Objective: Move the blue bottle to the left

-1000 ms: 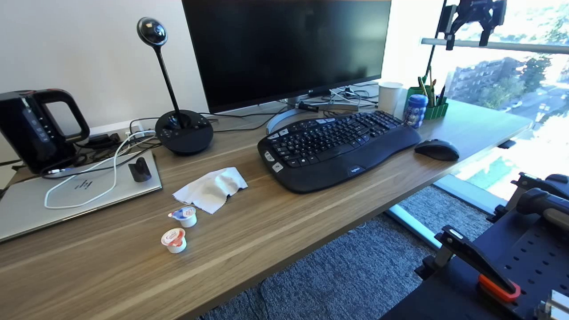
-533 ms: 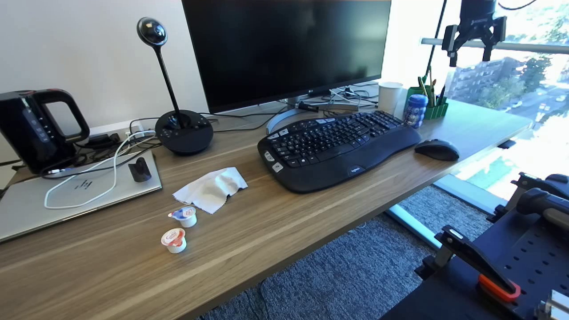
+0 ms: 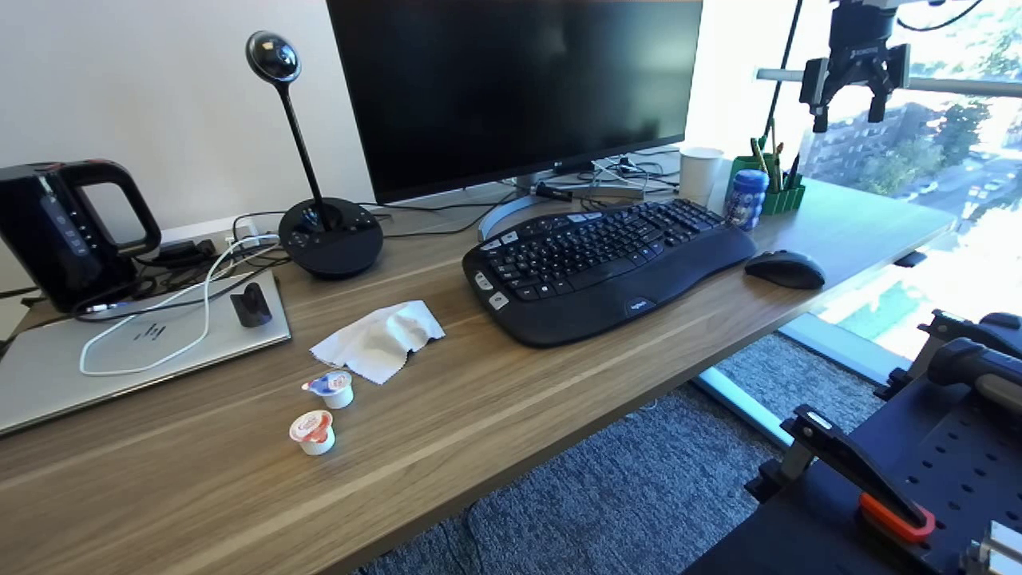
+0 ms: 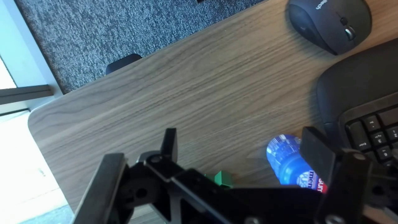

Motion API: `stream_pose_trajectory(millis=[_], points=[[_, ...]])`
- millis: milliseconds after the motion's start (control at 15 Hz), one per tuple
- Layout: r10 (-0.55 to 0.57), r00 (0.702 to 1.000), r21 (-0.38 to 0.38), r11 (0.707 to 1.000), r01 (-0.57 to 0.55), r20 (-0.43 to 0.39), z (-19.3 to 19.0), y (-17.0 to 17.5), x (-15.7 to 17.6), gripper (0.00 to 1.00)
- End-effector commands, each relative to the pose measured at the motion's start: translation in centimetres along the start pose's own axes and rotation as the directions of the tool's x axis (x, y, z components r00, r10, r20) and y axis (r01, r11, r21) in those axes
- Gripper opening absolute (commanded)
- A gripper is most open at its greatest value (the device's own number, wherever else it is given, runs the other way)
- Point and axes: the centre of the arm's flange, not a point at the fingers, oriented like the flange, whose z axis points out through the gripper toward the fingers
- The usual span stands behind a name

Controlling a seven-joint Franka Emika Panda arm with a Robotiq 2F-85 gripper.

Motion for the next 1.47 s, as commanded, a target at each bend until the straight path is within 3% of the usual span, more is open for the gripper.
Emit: stream_pose_trajectory(millis=[0, 600, 1400], points=[[-0.049, 0.999, 0.005, 0.999, 0.049, 0.010, 0.3, 0.2, -0.8, 1.00], [0.003, 1.000, -0.007, 1.000, -0.004, -0.007, 1.2, -0.4, -0.9, 1.00], [-0.038, 0.999, -0.002, 0.999, 0.038, -0.026, 3.6, -0.6, -1.5, 1.00]])
